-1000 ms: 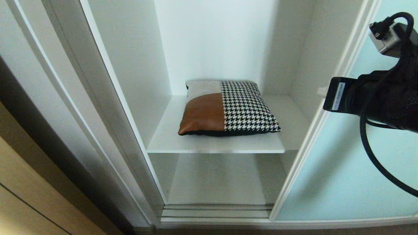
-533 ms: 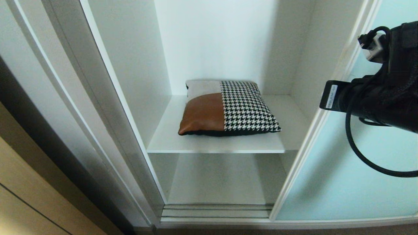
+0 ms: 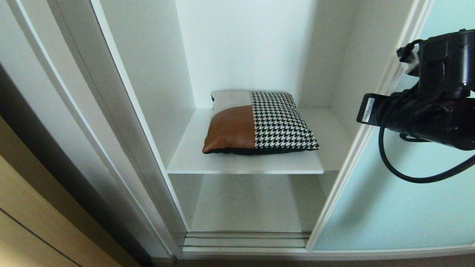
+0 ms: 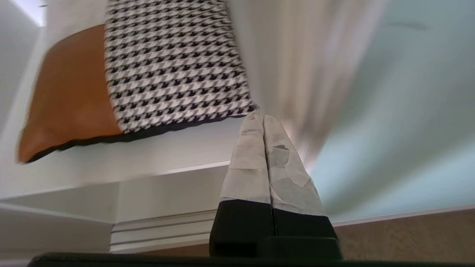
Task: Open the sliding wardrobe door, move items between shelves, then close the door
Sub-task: Open the door
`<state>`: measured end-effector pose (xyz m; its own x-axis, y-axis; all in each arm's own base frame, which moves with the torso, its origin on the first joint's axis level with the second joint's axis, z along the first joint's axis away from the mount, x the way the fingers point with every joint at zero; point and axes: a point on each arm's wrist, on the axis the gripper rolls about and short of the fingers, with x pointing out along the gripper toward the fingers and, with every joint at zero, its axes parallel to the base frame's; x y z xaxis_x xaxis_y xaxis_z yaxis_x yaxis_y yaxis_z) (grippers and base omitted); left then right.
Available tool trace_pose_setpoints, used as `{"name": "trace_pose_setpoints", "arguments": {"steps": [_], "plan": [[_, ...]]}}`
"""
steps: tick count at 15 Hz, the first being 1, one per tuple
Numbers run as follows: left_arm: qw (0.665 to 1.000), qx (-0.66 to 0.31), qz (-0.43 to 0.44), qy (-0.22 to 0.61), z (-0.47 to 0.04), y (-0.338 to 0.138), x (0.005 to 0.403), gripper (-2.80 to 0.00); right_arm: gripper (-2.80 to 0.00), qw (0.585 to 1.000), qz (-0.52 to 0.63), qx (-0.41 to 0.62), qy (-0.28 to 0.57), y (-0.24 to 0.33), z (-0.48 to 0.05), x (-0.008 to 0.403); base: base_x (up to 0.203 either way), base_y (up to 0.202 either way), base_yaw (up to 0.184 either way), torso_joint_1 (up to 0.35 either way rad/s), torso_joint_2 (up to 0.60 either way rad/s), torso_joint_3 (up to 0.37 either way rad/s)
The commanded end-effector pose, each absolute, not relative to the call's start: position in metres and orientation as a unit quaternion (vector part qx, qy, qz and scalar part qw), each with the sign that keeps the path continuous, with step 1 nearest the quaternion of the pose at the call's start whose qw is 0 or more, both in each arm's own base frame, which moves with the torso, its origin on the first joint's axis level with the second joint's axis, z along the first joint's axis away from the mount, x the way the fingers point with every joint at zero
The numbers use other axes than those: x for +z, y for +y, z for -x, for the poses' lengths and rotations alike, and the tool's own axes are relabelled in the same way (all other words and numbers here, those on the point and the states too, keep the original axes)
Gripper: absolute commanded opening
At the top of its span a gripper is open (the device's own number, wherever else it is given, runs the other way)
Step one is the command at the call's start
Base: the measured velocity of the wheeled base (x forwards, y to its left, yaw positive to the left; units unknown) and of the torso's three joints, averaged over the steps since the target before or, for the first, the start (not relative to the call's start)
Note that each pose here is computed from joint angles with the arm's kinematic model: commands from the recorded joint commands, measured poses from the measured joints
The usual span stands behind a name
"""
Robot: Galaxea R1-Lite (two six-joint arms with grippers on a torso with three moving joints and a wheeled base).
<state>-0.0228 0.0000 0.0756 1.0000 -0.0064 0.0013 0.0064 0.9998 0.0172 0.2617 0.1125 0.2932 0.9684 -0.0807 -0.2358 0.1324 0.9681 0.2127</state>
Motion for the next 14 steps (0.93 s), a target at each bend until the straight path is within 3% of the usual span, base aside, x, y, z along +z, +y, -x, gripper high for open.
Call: {"name": "trace_pose_setpoints", "arguments": {"steps": [1,14], "plan": [[1.000,-0.003,-0.008,0.001,0.023,0.000,0.075,-2.80,-2.80,0.985,-0.115,-0.066,0.112,0.106,-0.264,0.293,0.000,0.000,0.000,0.000,0.00,0.000],[1.000,-0.003,-0.008,0.001,0.023,0.000,0.075,-2.80,-2.80,0.980,-0.122,-0.108,0.113,0.077,-0.276,0.289,0.000,0.000,0.000,0.000,0.00,0.000]]}}
